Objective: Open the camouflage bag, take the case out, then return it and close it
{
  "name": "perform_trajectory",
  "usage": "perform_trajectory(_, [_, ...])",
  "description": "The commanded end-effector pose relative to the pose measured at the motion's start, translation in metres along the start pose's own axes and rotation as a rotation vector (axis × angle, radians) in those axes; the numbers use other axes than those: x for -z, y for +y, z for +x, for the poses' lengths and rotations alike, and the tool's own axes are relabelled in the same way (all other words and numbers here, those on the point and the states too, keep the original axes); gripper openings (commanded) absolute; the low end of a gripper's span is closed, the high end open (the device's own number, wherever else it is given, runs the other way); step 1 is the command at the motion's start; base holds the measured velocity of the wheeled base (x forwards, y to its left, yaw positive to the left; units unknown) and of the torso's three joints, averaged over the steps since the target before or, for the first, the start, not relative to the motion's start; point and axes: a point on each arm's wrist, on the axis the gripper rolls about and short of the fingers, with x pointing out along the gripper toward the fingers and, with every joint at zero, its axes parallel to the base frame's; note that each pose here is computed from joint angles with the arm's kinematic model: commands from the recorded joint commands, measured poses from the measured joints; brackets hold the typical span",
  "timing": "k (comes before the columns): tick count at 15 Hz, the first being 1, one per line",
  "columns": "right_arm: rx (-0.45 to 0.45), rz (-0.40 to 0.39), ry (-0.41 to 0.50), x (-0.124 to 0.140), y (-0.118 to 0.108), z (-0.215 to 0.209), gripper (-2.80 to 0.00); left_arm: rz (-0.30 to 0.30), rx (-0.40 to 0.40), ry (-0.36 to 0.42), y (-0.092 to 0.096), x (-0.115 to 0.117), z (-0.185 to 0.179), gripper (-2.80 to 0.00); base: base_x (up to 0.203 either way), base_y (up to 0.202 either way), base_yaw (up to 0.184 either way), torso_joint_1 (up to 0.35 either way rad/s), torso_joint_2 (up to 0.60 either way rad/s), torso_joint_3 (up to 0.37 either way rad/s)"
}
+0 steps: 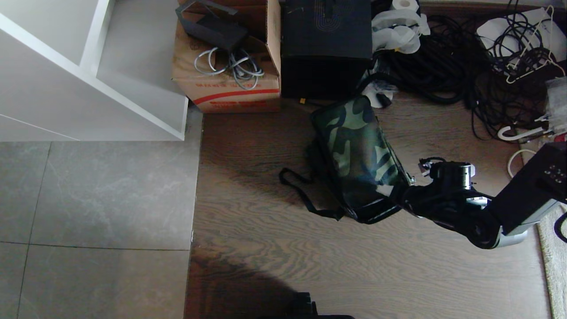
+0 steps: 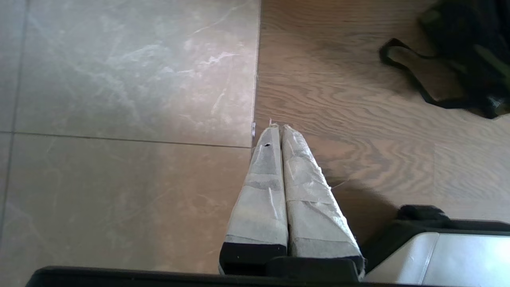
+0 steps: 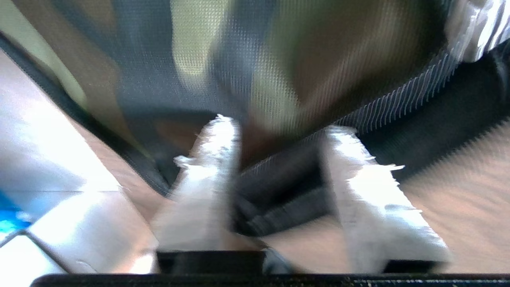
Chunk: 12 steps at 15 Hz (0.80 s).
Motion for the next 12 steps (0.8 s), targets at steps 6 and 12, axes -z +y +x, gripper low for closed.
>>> perform_trajectory(6, [0.025,-0.051,0.004,-0.005,-0.014,-0.016,-2.80,0.000,0.000,-0.001,0.000,0.000,0.000,-2.80,0.000,0.000,0.000,0.000,0.00,0.000])
perform_trajectory(12, [-0.014,-0.092,0.141,0.000,-0.031,-0.039,-2.80,0.000,0.000,-0.001,0.000,0.000,0.000,-2.80,0.000,0.000,0.000,0.000,0.00,0.000])
